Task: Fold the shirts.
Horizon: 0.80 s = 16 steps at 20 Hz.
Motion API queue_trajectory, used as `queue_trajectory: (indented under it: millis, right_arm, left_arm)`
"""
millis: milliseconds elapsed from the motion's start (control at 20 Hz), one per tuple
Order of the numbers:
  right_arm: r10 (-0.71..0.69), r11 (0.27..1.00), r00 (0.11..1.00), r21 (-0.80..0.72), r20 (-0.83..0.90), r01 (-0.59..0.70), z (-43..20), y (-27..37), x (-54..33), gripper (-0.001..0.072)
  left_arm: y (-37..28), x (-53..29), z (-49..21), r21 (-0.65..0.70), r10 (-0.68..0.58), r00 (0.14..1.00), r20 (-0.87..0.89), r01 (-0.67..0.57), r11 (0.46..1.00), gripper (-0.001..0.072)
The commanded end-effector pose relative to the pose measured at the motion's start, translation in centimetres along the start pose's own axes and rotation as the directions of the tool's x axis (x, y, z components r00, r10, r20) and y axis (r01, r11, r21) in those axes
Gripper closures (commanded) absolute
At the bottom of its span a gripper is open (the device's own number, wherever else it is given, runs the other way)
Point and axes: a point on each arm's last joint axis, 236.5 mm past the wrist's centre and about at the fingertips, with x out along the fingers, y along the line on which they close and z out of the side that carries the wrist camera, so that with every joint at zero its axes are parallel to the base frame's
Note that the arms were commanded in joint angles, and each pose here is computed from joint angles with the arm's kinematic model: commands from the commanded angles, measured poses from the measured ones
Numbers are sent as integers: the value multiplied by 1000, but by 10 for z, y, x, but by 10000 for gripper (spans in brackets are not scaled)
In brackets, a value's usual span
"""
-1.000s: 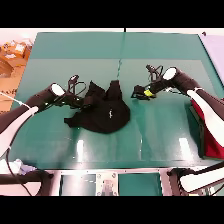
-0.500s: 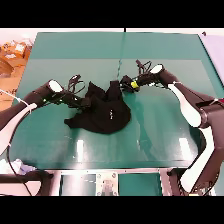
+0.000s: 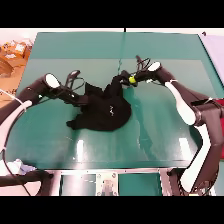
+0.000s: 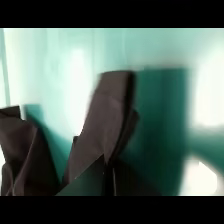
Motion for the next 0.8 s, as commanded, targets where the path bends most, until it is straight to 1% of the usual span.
queue_trajectory:
  millis: [0, 150, 300, 450, 600, 750]
  right_arm:
    - [-99, 993, 991, -55, 88, 105, 36, -17, -71, 698]
    - [-249, 966, 953, -33, 170, 258, 58, -47, -155, 698]
    - [-305, 947, 927, -39, 217, 320, 59, -48, -211, 699]
    - [-357, 918, 886, -61, 296, 391, 61, -37, -265, 698]
    - [-411, 873, 811, -75, 415, 481, 61, -20, -336, 698]
    - [-468, 825, 716, -34, 517, 564, 48, -6, -409, 697]
  left_arm:
    - [24, -53, 13, 15, 129, 990, 47, -130, 991, 686]
    - [37, -80, 12, -26, 143, 987, 72, -142, 990, 686]
    - [40, -82, 13, -37, 141, 987, 76, -139, 990, 686]
    - [33, -98, 29, -54, 144, 980, 140, -137, 989, 686]
    - [13, -154, 58, -14, 161, 948, 274, -164, 986, 687]
    - [4, -225, 74, 9, 247, 887, 390, -272, 962, 687]
